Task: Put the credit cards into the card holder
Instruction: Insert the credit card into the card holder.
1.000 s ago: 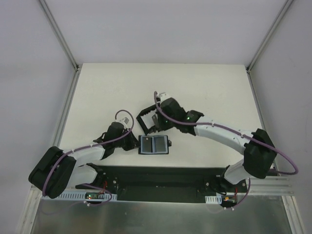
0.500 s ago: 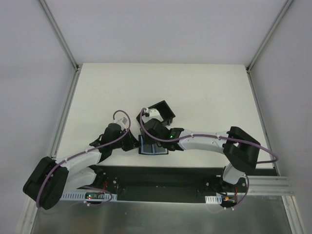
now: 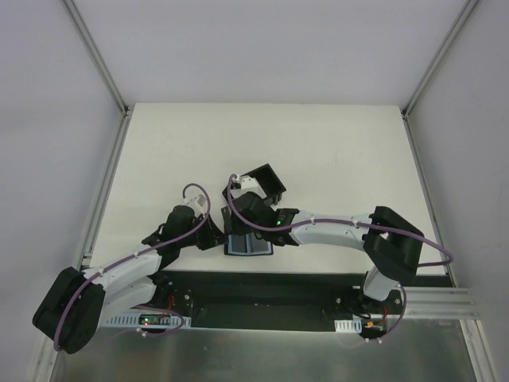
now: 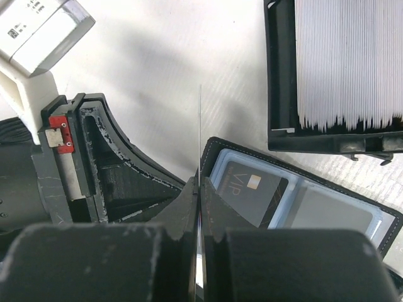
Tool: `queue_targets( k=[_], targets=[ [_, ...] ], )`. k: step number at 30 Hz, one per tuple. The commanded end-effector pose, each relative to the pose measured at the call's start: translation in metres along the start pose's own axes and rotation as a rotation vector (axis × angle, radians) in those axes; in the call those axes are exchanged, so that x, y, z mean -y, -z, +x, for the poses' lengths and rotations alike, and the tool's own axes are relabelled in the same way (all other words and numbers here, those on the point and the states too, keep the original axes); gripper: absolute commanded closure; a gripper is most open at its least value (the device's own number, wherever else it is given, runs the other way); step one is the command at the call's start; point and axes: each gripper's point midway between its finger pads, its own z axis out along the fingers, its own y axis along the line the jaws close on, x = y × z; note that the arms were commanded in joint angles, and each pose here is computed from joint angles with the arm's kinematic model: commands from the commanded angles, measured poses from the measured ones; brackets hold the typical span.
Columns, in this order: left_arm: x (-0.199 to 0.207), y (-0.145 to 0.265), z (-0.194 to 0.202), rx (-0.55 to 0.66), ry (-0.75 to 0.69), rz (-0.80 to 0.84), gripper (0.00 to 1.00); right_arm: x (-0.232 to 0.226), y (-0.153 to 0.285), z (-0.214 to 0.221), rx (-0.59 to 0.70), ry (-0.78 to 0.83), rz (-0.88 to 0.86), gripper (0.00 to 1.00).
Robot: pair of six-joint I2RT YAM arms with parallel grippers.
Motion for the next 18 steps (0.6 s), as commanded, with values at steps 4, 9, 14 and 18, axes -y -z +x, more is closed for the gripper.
queue_targets(
  k=[4, 9, 14, 18],
  targets=[
    [0.001, 0.005, -0.001, 0.014, -0.078, 0.027, 1.0, -0.009, 0.0, 0.0, -0.028, -0.031, -0.013, 1.0],
    [0.007, 0.008, -0.005, 0.033, -0.091, 0.043, 1.0, 0.0, 0.0, 0.011, -0.055, -0.023, 0.023, 1.0],
    [0.006, 0.008, -0.005, 0.035, -0.086, 0.039, 1.0, 0.01, 0.01, 0.009, -0.044, 0.041, 0.092, 0.99],
    [0.0, 0.008, -0.004, 0.033, -0.073, 0.013, 1.0, 0.011, 0.017, 0.005, -0.034, 0.059, 0.093, 1.0]
  ],
)
